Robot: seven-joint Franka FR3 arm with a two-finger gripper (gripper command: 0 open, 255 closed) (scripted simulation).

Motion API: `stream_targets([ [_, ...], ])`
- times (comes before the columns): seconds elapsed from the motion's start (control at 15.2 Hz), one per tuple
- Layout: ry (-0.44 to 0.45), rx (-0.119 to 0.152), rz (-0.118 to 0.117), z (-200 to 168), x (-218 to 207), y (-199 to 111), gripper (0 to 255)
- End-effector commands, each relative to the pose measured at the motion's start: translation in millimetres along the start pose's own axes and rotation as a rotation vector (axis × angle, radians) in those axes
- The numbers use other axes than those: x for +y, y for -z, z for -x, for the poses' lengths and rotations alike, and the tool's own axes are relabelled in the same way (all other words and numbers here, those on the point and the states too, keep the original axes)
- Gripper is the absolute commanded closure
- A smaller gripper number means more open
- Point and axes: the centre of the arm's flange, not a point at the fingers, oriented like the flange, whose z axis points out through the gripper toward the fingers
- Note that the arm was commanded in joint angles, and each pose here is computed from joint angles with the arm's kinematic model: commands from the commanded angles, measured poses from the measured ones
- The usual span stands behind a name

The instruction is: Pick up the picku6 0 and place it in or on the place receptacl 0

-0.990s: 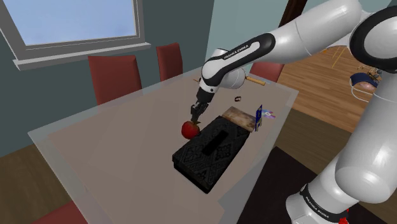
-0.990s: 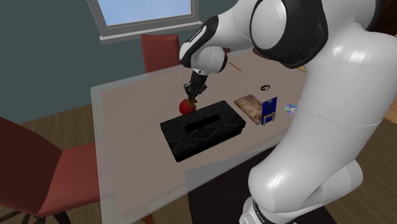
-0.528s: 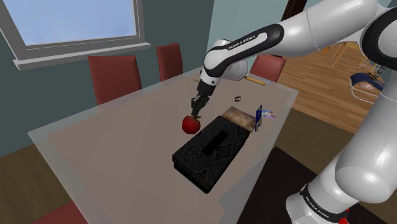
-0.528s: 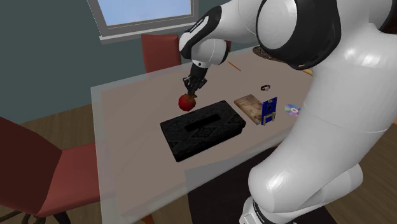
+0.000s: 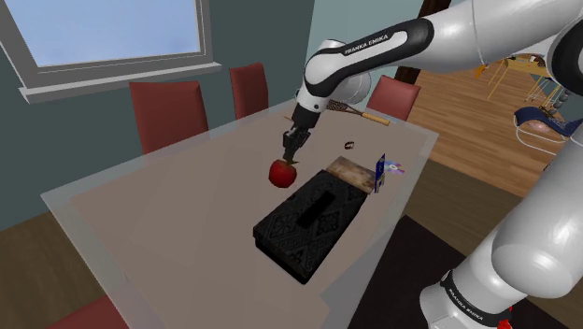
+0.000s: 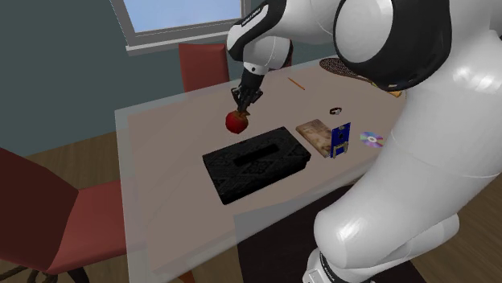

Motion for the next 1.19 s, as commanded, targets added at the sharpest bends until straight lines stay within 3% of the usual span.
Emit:
stream_targets([
  [0.0,0.000,0.000,0.000,-1,-6,10,255],
  [0.33,0.000,0.000,0.000,-4,-13,35,255],
  [1.12,0.000,0.000,0.000,136,-20,102,255],
])
